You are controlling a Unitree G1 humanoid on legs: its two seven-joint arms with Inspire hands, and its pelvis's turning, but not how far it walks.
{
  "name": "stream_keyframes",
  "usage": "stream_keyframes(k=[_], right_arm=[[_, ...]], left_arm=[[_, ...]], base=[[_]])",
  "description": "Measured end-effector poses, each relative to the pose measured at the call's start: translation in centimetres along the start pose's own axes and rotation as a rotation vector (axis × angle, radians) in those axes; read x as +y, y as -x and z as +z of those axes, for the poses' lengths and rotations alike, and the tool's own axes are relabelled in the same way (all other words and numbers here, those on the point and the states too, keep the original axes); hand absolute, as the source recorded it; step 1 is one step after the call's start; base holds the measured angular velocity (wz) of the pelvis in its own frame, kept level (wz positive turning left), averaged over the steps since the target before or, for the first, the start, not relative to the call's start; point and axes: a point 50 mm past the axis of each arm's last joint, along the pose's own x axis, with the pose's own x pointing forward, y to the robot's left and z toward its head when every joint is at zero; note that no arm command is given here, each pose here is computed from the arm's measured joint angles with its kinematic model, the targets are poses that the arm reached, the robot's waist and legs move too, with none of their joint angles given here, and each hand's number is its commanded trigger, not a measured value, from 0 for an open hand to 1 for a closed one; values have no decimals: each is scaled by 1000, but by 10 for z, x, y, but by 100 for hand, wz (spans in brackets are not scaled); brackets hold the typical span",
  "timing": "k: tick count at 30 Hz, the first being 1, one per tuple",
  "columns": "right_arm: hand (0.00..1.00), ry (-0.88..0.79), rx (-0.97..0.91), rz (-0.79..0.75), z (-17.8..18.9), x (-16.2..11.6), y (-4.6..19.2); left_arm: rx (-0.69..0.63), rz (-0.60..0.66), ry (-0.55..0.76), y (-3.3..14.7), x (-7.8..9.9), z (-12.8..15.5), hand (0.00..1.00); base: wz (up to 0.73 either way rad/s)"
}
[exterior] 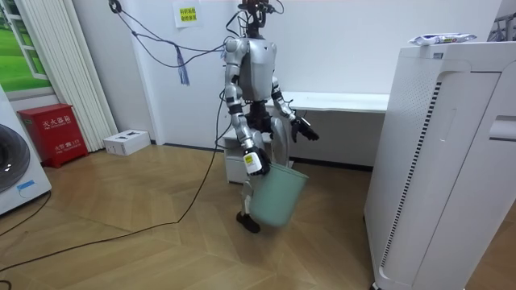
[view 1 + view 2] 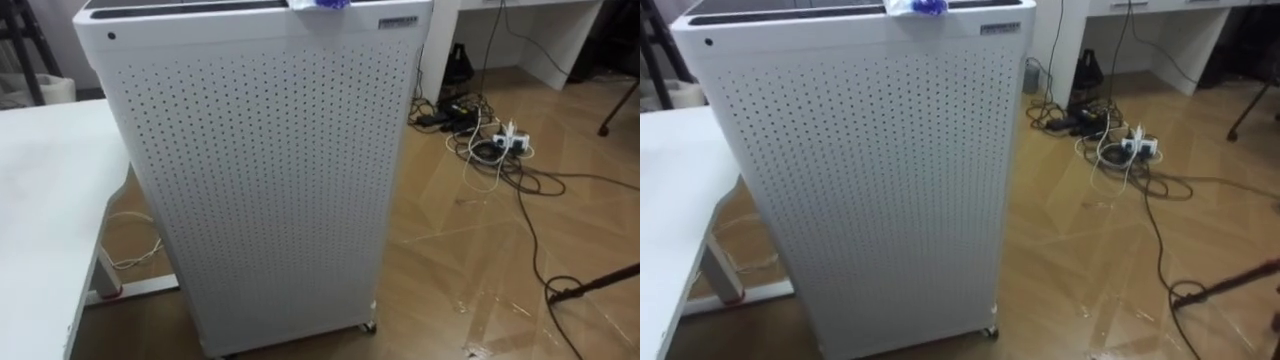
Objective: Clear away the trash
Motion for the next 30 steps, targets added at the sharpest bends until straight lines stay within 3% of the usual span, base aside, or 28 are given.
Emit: stream_keyframes(k=[9, 18, 24, 30], right_arm=[[100, 4, 35, -9, -12, -4, 4], [100, -52, 55, -90, -20, -12, 7], [100, -107, 7, -154, -8, -20, 4], [100, -108, -45, -164, 3, -17, 1]], left_arm=[[45, 20, 39, 4, 0, -8, 0], [-9, 20, 45, -3, 0, 6, 0], [-112, 89, 49, -10, 3, 30, 0], [-244, 138, 74, -11, 5, 56, 0]], base=[[-29], [-22], [1], [57]])
